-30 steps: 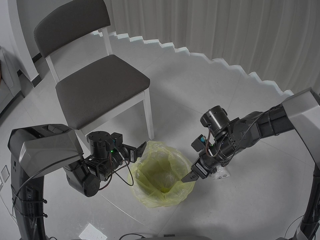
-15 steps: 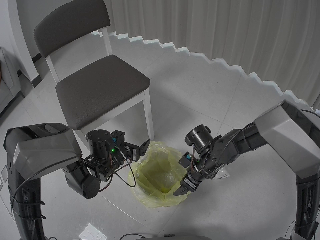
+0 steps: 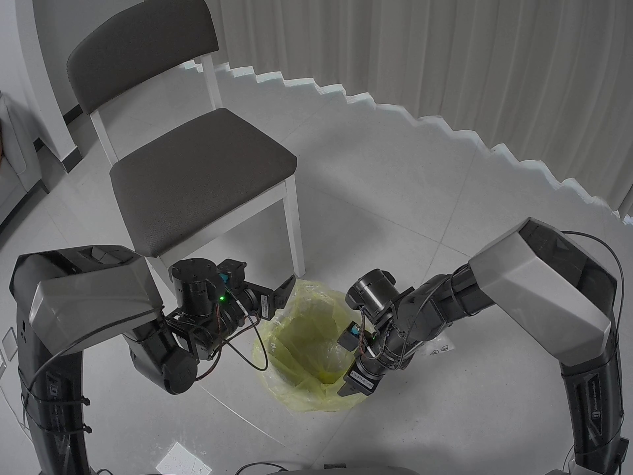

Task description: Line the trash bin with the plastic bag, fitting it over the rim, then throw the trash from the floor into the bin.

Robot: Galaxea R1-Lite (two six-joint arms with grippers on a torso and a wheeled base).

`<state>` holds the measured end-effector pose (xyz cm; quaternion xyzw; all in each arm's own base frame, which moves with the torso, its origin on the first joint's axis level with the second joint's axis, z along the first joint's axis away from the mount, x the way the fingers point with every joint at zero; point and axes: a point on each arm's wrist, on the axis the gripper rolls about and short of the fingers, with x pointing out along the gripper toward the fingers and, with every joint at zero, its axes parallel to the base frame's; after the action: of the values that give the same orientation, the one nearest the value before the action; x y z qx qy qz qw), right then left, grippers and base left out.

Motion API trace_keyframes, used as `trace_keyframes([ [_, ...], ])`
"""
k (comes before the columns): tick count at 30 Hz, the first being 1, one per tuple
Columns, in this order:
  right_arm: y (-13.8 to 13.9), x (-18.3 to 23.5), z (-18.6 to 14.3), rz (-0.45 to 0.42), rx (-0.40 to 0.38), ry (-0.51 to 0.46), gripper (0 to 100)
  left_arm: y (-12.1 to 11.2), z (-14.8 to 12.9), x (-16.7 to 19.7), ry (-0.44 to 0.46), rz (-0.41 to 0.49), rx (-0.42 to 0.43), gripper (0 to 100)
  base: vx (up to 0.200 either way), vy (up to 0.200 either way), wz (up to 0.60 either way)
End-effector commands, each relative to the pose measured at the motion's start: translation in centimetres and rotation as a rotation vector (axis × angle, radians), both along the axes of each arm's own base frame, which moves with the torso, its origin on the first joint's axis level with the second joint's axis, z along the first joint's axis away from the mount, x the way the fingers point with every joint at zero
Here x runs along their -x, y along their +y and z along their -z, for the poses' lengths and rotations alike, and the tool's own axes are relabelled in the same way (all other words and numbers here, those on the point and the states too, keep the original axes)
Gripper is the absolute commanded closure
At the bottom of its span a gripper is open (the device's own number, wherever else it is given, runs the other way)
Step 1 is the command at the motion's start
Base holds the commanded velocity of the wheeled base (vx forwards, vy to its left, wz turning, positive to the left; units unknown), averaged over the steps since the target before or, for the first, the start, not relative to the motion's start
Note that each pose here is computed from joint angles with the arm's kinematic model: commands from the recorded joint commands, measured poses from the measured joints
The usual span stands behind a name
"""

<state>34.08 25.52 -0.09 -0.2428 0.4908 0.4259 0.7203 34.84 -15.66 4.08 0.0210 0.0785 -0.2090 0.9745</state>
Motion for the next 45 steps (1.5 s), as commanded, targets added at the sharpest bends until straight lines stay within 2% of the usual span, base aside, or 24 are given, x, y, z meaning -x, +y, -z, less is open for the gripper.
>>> trace_keyframes([
  [1,0.0,0.1,0.7,0.000,0.013,0.014,100,-0.1,0.5,-0.1,0.010,0.000,-0.004,0,0.000,0.000,0.00],
  [24,0.3,5.3,-2.8,-0.078,0.022,0.029,100,-0.3,1.1,0.9,0.014,-0.002,-0.006,0,0.000,0.000,0.00],
  [37,1.1,7.5,-2.5,-0.133,0.044,0.053,100,-0.1,1.6,1.2,0.013,-0.002,-0.004,0,0.000,0.000,0.00],
  [45,1.7,5.6,-1.2,-0.108,0.042,0.047,100,0.0,1.9,1.0,0.018,-0.007,-0.005,0,0.000,0.000,0.00],
])
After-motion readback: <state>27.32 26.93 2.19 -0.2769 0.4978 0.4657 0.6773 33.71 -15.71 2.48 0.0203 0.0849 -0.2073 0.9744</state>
